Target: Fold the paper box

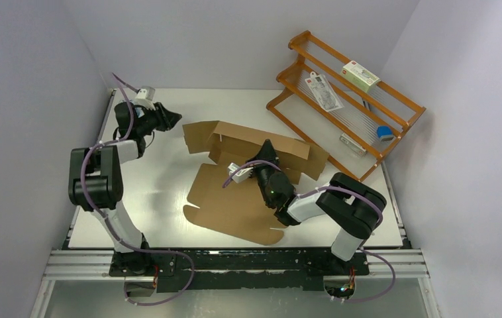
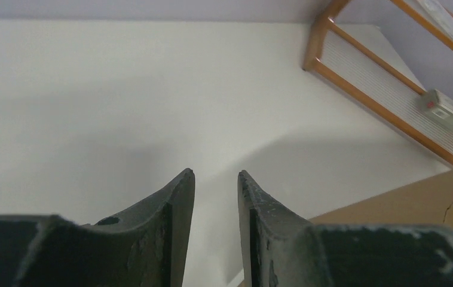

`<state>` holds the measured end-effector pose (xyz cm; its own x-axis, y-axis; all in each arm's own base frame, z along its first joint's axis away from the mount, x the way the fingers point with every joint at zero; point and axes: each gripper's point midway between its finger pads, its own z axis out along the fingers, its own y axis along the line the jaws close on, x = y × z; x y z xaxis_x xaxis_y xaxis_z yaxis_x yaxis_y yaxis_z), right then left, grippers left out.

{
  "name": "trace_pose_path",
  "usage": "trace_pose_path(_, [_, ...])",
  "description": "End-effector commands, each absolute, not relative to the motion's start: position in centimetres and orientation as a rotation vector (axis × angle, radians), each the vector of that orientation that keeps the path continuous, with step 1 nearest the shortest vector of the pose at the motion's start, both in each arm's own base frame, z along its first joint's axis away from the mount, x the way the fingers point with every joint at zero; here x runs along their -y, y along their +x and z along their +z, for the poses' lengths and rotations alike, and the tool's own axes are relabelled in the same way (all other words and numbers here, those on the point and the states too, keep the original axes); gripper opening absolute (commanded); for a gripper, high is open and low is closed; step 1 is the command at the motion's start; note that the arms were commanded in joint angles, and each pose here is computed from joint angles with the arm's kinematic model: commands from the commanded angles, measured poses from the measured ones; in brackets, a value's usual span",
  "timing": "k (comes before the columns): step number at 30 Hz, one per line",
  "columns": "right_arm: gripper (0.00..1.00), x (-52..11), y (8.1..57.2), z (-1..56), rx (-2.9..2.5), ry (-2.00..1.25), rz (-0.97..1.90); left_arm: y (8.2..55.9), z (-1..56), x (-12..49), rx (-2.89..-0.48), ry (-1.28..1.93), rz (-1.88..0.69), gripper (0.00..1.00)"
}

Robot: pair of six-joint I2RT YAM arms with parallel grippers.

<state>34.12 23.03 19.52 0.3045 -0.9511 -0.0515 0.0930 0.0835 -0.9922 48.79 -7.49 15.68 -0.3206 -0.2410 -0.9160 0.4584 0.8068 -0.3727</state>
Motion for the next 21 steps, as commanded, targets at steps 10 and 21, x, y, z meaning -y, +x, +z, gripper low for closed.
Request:
trace_pose_path(10, [0.00, -23.7, 34.0, 20.1, -0.918, -1.224, -0.962, 45.6, 16.0, 13.9, -1.669, 0.513, -0.953, 0.42])
trace_pose_path(21, [0.00, -24.3, 34.3, 20.3, -0.902, -1.234, -0.964, 41.0, 15.8, 17.2, -1.665, 0.646, -1.020, 0.38])
